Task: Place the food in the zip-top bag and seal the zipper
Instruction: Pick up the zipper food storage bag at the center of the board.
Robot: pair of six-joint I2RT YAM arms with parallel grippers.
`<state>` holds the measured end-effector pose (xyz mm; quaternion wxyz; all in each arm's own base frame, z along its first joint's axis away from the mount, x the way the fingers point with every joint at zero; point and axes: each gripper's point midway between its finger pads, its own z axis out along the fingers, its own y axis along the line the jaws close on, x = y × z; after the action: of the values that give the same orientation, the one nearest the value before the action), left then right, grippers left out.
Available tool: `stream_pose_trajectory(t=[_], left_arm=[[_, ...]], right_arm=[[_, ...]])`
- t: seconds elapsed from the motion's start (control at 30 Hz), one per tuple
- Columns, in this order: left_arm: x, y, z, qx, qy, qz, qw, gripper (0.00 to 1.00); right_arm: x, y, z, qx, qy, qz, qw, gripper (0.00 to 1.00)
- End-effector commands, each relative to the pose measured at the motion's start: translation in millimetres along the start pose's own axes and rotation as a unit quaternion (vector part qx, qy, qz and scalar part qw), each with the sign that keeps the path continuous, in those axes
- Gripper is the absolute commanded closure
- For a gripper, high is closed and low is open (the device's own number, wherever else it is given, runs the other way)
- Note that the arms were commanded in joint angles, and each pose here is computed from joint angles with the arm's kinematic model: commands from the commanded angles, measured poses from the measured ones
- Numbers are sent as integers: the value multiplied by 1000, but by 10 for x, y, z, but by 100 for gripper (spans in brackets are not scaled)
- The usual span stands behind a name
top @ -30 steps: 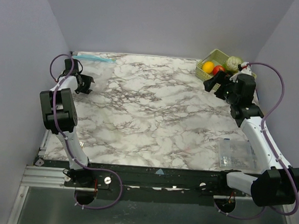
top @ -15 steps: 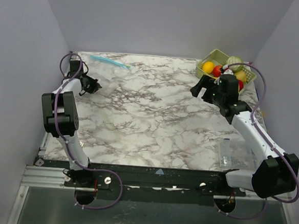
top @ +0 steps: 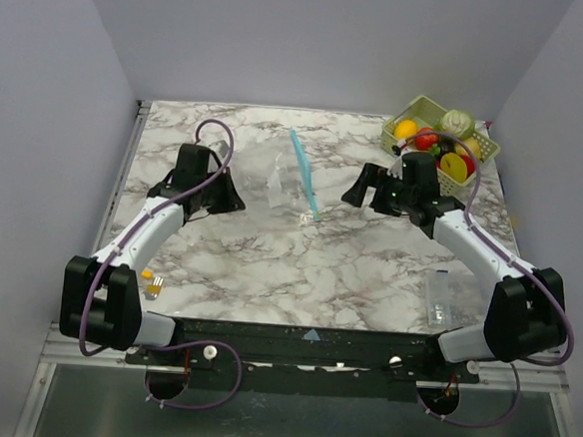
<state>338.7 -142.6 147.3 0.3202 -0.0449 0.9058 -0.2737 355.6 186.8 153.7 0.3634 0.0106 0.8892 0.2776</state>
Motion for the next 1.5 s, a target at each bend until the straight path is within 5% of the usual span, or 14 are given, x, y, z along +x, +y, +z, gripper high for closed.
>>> stream_pose_trajectory(t=[0.0, 0.17, 0.33, 0.5, 0.67, 0.93, 1.47], left_arm=[[412, -16, -104, 41, 50, 82, 995, 100], [555, -45, -146, 46, 73, 112, 990, 100], [629, -99, -125, 53, 89, 130, 986, 100], [807, -178, -9, 76, 144, 139, 977, 100], [775, -167, -9, 70, 139, 142, 978, 100], [745, -157, -29, 58, 134, 144, 979, 100], [801, -252, -37, 73, 139, 151, 976, 100]], right_arm=[[101, 142, 172, -61, 29, -11, 998, 2], [240, 235, 389, -122, 52, -11, 991, 6], [276, 322, 637, -171, 65, 4, 983, 22], [282, 344, 807, -197, 62, 13, 978, 23], [319, 269, 984, -193, 67, 15, 979, 25], [387, 309, 1127, -223, 74, 49, 971, 52], [423, 49, 1276, -163, 57, 43, 984, 38]])
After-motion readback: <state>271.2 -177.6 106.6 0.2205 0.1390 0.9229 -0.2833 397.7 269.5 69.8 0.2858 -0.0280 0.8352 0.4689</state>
